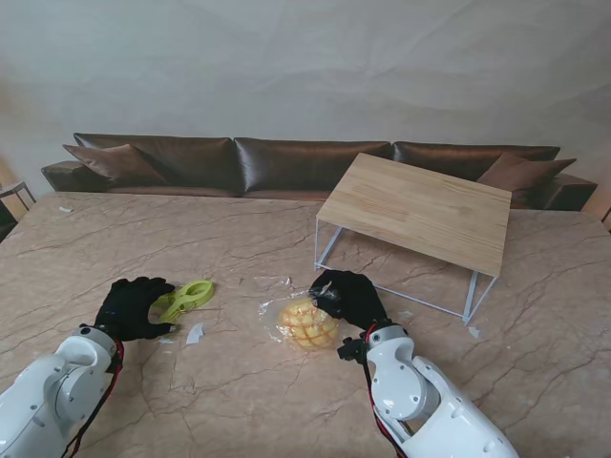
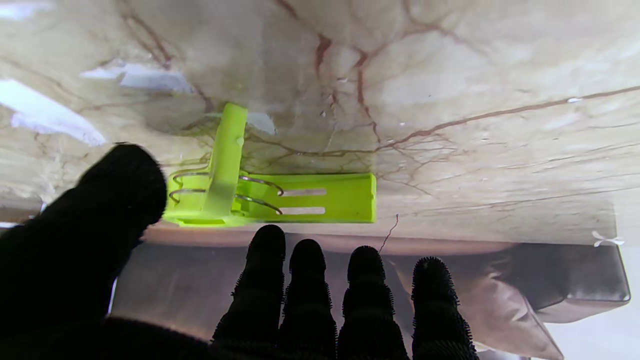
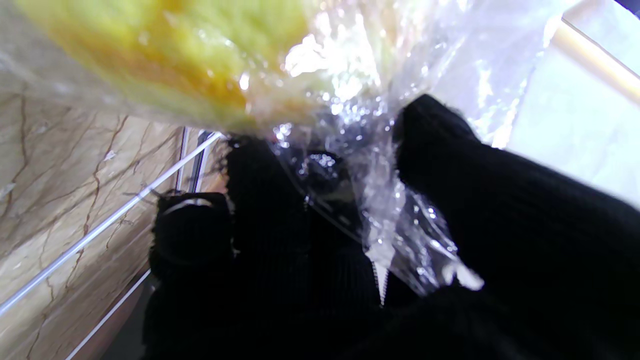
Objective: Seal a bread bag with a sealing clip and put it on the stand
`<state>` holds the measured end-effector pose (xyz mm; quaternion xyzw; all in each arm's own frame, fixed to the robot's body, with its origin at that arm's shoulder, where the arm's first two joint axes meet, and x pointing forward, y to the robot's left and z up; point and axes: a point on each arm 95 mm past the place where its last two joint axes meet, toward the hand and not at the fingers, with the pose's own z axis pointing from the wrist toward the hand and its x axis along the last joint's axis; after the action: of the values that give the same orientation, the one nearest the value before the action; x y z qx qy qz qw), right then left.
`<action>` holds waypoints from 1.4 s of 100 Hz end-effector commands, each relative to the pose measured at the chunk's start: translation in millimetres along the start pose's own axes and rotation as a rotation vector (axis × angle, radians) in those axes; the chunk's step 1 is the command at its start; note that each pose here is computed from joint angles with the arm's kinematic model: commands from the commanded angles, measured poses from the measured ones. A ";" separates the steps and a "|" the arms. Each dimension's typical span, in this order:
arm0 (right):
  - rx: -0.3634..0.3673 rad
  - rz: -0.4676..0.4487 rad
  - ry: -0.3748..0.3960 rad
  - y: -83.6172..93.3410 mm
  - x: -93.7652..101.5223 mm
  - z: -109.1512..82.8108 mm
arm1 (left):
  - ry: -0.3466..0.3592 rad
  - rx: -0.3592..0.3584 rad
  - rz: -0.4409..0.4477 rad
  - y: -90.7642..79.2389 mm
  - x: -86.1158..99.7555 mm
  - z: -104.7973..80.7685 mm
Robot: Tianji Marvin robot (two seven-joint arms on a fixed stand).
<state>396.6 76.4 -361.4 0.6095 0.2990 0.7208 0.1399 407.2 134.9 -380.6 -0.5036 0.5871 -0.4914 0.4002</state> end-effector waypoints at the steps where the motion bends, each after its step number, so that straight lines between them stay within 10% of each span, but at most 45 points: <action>1: 0.005 0.010 0.004 -3.1 4.4 0.4 | 0.001 -0.019 0.024 1.9 -0.9 0.1; 140: 0.025 0.051 0.019 -12.2 8.2 1.8 | 0.030 -0.021 0.076 17.1 5.2 26.1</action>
<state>396.3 86.4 -363.4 0.6127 0.2951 0.7237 0.1171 435.5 125.8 -390.7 -0.4673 0.6051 -0.4919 0.4165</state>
